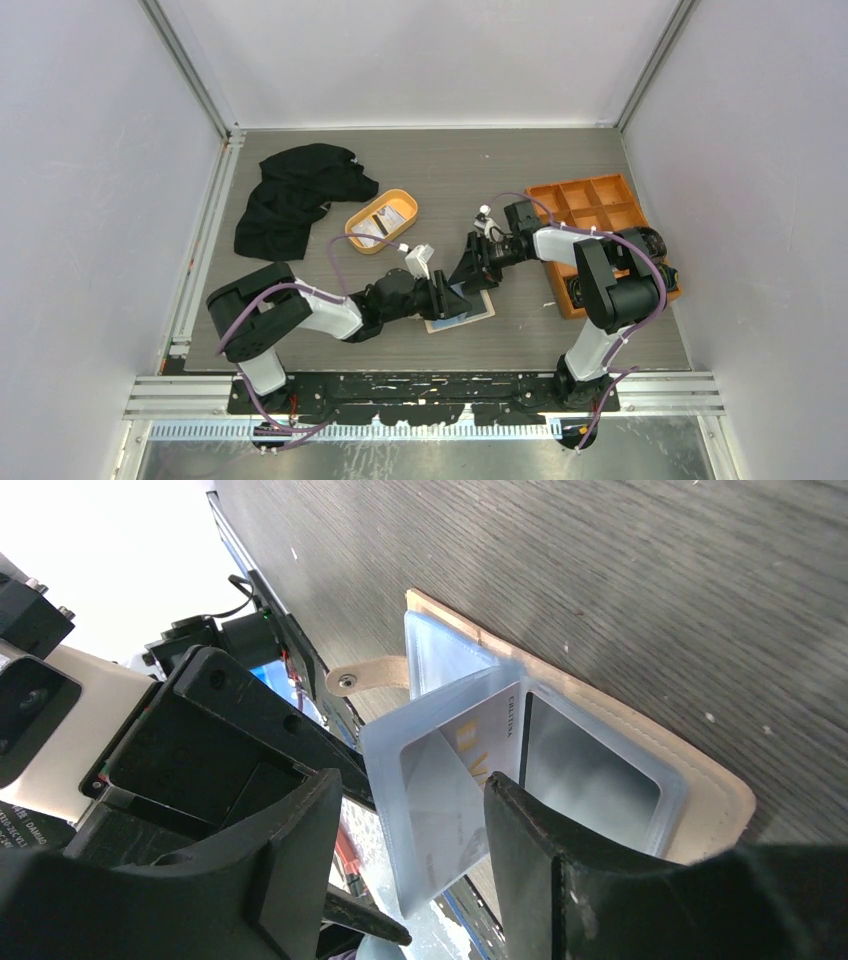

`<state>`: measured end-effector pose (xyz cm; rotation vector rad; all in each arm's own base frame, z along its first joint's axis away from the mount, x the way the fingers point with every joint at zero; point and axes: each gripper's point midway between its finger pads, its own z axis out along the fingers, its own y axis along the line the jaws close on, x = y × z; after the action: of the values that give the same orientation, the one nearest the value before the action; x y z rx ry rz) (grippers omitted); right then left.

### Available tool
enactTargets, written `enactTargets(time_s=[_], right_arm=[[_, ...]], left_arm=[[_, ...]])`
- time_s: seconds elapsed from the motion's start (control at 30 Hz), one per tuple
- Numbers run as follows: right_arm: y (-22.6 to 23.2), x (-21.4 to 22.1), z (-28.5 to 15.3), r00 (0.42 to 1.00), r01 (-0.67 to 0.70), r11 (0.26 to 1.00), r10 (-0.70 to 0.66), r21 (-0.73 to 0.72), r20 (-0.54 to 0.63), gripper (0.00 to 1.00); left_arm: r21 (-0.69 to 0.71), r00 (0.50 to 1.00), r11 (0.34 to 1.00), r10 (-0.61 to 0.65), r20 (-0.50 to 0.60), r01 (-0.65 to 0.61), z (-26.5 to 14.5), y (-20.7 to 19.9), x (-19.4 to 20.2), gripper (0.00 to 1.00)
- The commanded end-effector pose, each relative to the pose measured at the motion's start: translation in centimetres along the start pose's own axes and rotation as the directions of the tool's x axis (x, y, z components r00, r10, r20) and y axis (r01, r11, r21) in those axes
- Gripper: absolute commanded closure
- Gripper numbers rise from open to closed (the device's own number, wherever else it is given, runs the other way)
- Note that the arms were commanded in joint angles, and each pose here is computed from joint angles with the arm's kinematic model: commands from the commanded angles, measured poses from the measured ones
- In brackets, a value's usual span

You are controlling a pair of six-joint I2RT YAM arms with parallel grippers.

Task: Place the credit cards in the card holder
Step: Turn over the card slot in the card holder.

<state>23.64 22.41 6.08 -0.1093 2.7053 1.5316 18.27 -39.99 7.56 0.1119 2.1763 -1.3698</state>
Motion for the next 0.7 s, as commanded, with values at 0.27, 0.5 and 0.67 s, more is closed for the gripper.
enactTargets(time_s=[0.27, 0.5, 0.67], right_arm=[[0.5, -0.9, -0.5, 0.999, 0.030, 0.999, -0.030, -0.012, 0.031, 0.43], [-0.1, -0.9, -0.5, 0.999, 0.029, 0.999, -0.030, 0.015, 0.025, 0.49], [-0.3, -1.0, -0.5, 0.999, 0.034, 0.999, -0.034, 0.026, 0.026, 0.49]], left_arm=[[0.019, 0.999, 1.000, 0.011, 0.038, -0.012, 0.5, -0.5, -1.0, 0.66], [-0.019, 0.999, 1.000, -0.020, 0.033, 0.020, 0.4, 0.5, -0.8, 0.78], [-0.063, 0.999, 0.997, -0.038, 0.026, 0.040, 0.0, 1.4, -0.5, 0.78]])
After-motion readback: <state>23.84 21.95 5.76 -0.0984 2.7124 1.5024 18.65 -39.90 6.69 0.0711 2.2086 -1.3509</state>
